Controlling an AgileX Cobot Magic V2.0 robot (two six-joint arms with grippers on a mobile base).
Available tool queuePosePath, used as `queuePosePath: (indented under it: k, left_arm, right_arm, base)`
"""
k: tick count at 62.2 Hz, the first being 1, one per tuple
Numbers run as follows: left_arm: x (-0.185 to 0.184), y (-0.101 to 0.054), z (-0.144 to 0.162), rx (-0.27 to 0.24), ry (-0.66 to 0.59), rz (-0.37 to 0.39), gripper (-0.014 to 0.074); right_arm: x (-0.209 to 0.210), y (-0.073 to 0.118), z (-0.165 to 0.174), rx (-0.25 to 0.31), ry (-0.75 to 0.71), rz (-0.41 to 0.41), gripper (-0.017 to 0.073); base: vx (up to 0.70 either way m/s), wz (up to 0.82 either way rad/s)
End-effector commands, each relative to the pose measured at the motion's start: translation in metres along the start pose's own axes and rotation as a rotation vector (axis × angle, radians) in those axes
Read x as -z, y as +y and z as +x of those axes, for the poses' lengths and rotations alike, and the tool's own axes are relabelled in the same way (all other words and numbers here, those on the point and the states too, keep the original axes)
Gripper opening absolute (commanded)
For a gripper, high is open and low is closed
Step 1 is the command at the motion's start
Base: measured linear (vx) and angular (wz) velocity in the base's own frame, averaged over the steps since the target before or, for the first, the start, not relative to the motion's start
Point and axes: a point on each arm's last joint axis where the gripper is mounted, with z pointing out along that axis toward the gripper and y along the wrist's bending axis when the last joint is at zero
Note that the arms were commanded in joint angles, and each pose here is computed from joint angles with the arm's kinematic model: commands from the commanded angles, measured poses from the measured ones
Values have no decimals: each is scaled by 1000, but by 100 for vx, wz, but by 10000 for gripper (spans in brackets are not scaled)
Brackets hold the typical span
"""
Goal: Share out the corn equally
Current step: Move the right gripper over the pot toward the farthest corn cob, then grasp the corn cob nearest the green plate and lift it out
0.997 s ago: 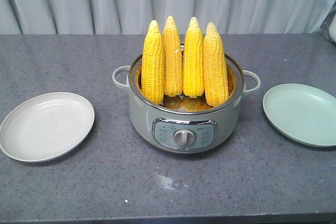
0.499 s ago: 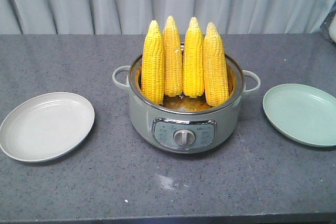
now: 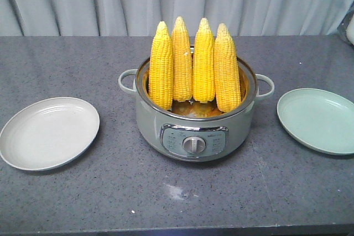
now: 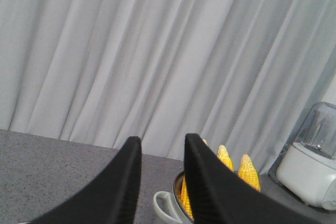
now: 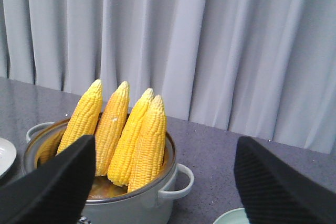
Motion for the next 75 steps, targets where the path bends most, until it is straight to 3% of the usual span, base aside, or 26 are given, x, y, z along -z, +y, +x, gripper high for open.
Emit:
queuePosePath:
  k: [1,8,18,30,38,46,59,75]
  left_arm:
    - [-11,-8,-12,-8,-51,50,344]
    - [-20,-10,-9,-4,-22,68,418]
    - [-29,-11,-5,-26,6,78,426]
    - [-29,-12,-5,-29,7,81,426]
    - [-29,-12,-4,-29,10,79,426]
    - [-29,-11,-4,-29,15,78,426]
    - [-29,-10,1,-31,64,59,426]
    - [-29,-9,2,-31,80,54,426]
  right_arm:
    - [-1,-4,-14,-10,-67,36,577]
    - [-10,-5,-12,-10,-23,22,575]
    - [-47,-11,-38,56,63,-61,575]
    - [-136,-25,-60,1,182,-229,575]
    - [-205,-35,-53,-56,283,-363,575]
    - [-264,-29,-40,-48,358,-469,575]
    - [-326,-37,-22,-128,434,-443,575]
    - [-341,-33,-12,-58,486,-398,575]
  base:
    - [0,0]
    - [0,0]
    - [0,0]
    - [0,0]
    - [0,0]
    - [0,0]
    - [0,0]
    - [0,0]
